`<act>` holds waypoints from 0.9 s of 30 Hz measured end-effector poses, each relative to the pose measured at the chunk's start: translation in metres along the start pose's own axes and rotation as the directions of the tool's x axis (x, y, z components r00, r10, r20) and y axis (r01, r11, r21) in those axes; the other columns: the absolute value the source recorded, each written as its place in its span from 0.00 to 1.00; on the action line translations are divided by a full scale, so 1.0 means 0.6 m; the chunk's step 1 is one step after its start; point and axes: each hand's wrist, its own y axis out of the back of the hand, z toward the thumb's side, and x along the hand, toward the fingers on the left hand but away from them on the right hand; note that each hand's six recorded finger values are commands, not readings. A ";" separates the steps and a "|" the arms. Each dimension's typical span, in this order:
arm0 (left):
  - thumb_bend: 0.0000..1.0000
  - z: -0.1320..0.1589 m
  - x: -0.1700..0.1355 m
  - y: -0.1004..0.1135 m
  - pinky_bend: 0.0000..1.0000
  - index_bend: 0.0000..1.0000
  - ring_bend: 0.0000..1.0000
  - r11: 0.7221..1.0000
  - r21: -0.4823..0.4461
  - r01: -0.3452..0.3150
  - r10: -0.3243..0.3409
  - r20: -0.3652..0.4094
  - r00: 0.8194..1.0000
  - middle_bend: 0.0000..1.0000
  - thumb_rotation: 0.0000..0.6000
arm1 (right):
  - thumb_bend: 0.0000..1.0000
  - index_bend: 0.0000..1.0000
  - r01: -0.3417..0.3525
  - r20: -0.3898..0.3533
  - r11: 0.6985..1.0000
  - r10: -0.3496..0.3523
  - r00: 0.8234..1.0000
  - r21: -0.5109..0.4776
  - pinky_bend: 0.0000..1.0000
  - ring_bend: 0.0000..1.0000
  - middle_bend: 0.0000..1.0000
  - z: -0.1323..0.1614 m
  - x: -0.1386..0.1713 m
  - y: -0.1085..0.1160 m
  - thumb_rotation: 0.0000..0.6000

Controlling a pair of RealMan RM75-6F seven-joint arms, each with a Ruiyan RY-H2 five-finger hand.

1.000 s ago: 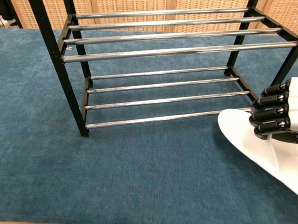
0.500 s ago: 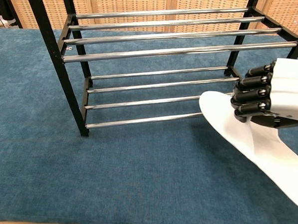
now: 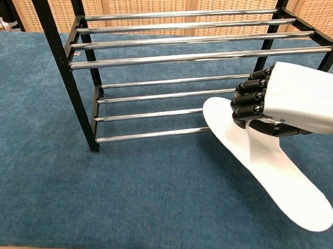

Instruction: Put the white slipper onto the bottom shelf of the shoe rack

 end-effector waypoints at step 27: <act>0.09 -0.005 0.001 0.009 0.00 0.00 0.00 0.999 -0.033 -0.003 0.003 -0.003 1.000 0.00 1.00 | 0.64 0.52 -0.068 0.092 0.998 0.069 0.993 -0.013 0.57 0.46 0.51 -0.017 -0.055 -0.043 1.00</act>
